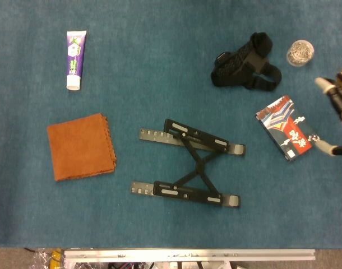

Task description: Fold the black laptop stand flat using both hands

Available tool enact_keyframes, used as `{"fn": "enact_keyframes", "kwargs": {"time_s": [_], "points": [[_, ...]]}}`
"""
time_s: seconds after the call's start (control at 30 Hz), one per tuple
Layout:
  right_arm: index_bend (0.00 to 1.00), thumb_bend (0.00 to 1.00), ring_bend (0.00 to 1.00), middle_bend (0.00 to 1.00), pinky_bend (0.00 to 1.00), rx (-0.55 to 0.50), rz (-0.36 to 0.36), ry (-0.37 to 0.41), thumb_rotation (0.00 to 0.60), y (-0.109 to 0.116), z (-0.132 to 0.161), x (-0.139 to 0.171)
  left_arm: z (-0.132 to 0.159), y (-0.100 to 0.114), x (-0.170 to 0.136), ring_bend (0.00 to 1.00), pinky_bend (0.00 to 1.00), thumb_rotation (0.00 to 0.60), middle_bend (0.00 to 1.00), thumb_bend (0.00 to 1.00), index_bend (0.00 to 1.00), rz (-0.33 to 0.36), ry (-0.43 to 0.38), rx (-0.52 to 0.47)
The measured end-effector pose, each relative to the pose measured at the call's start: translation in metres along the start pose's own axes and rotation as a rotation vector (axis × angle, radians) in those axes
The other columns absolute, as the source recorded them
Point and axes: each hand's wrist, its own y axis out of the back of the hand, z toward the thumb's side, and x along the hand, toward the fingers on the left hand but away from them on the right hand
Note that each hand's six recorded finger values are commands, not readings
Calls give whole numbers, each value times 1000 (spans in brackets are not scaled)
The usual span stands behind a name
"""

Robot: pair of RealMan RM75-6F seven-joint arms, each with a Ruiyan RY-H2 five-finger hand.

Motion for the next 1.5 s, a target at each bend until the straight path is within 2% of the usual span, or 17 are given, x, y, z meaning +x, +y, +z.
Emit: {"fn": "enact_keyframes", "kwargs": {"time_s": [0.27,0.5,0.93,1.33,1.5], "points": [[0,0,0,27,12,-38,84,58,600,-32,27,-22,-4,0,0,0,0,600,0,284,0,-7,9,13],[0,0,0,1,12,-79,163,89,600,-63,51,-39,-7,-2,1,0,0,600,0,284,0,-20,17,14],[0,0,0,0,12,-155,153,90,600,-95,82,-57,-4,-1,5,0,0,600,0,284,0,-30,-9,20],[0,0,0,0,12,-150,192,118,600,-119,102,-67,-8,1,5,0,0,600,0,284,0,-36,-7,28],[0,0,0,0,12,-153,181,139,600,-126,113,-73,-8,3,5,0,0,600,0,284,0,-33,-7,34]]}}
